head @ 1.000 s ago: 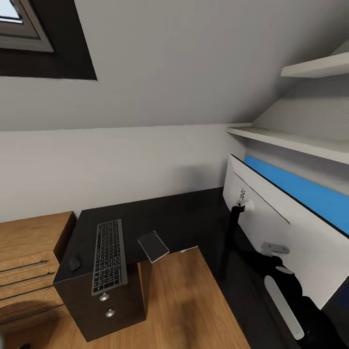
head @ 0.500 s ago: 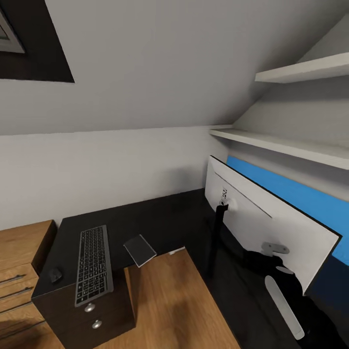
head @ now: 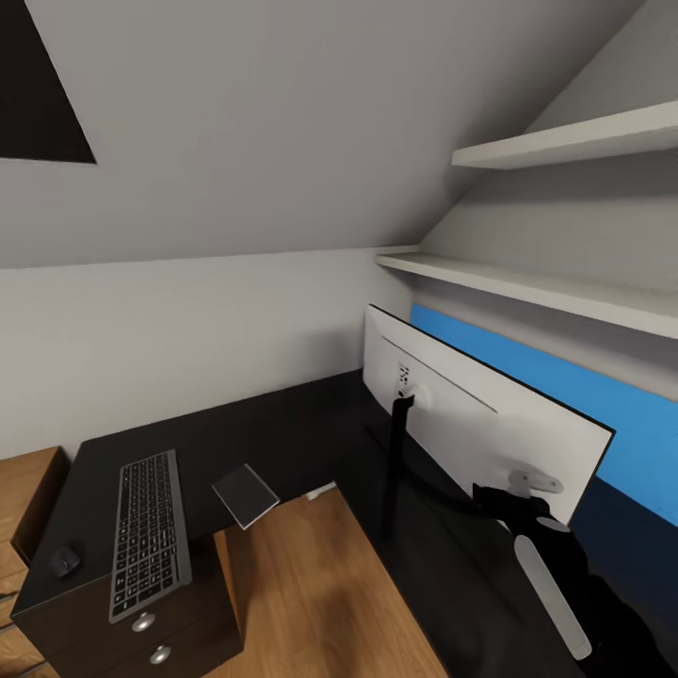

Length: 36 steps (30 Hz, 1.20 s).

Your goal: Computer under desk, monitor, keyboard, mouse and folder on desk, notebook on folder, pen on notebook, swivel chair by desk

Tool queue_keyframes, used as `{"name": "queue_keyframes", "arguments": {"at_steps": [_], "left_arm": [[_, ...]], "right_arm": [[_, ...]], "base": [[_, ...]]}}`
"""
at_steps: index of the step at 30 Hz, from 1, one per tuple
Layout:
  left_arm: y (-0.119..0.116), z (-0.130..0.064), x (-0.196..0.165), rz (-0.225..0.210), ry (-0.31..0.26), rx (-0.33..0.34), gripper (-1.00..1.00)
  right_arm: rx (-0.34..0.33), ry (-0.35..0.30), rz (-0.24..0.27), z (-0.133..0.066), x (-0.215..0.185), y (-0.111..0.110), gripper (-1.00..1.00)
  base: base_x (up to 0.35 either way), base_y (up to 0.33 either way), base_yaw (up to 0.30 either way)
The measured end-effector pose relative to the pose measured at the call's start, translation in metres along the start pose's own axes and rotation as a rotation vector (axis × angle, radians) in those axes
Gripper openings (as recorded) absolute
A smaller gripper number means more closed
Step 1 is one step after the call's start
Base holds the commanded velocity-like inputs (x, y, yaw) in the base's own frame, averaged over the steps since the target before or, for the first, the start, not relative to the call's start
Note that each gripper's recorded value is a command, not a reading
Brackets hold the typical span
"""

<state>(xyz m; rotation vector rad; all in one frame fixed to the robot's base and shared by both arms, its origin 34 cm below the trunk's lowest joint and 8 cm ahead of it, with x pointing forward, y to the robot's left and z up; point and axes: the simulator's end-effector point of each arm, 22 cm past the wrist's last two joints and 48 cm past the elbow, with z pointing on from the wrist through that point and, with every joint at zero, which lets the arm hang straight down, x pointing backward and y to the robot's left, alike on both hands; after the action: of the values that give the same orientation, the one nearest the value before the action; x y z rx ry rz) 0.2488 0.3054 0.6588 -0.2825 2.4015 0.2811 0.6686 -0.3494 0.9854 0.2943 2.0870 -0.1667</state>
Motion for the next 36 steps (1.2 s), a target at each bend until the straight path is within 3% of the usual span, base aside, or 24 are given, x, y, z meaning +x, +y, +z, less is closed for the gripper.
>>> {"name": "queue_keyframes", "arguments": {"at_steps": [11,25,36], "left_arm": [[0.0007,0.0002,-0.0003,-0.003,-0.001,-0.002,1.0],[0.0008,0.0001,-0.0002,-0.003,-0.001,-0.002,1.0],[0.0016,-0.0019,0.0069,0.007,0.014,0.0,1.0]], "right_arm": [[0.003,0.0,-0.002,0.0001,0.0001,-0.0007,1.0],[0.002,0.001,-0.002,0.0002,0.0008,0.0002,1.0],[0.005,-0.01,0.004,0.0028,0.0018,-0.0009,1.0]], "base": [[0.0,0.027,-0.008],[0.0,0.251,0.0],[0.0,0.016,0.0]]}}
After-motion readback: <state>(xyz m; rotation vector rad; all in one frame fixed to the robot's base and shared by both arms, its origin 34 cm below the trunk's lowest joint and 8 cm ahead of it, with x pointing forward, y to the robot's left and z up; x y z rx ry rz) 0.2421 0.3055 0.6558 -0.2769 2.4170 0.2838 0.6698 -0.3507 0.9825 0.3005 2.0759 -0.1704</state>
